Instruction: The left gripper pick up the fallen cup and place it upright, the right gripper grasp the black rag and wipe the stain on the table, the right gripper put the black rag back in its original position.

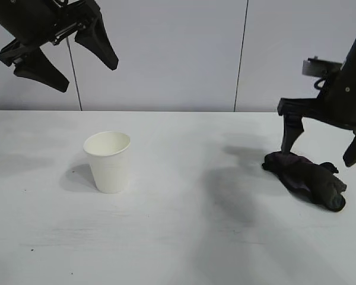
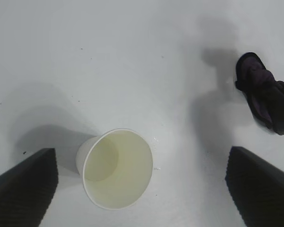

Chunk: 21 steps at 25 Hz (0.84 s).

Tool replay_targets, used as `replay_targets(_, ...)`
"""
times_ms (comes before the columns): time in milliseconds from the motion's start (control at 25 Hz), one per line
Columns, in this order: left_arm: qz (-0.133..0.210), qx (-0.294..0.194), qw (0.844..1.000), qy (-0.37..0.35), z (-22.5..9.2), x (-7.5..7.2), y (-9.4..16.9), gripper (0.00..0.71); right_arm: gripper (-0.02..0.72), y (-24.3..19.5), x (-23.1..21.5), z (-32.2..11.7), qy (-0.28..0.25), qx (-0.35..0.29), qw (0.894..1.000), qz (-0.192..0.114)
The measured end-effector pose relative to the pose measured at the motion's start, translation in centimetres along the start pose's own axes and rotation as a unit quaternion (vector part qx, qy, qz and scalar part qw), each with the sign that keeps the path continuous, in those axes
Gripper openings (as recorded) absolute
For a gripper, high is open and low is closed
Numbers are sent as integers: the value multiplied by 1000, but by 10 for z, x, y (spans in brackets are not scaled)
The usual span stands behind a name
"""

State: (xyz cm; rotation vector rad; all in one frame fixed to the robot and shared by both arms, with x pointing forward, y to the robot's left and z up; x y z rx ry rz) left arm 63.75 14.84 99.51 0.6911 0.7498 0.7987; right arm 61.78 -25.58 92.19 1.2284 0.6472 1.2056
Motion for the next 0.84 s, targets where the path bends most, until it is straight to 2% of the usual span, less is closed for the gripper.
replay_targets(160, 0, 0, 1000, 0, 0, 0, 0, 693, 692, 22, 19, 2, -17, -16, 998, 64)
replay_targets(280, 0, 0, 1000, 0, 0, 0, 0, 693, 694, 24, 26, 3, -21, -18, 996, 90)
replay_targets(840, 0, 0, 1000, 0, 0, 0, 0, 693, 694, 24, 27, 4, -20, -23, 995, 96)
Point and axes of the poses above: a point on each arm's last joint axis where the gripper is mounted, y pointing back along that axis away from the gripper, x along the wrist's bending axis when the last joint is at zero, z = x × y, the point moved 5 cm from there along -y, pointing out along that axis toward the gripper, and after that the axes turned 12 degrees about -y, right-handed, at the moved point
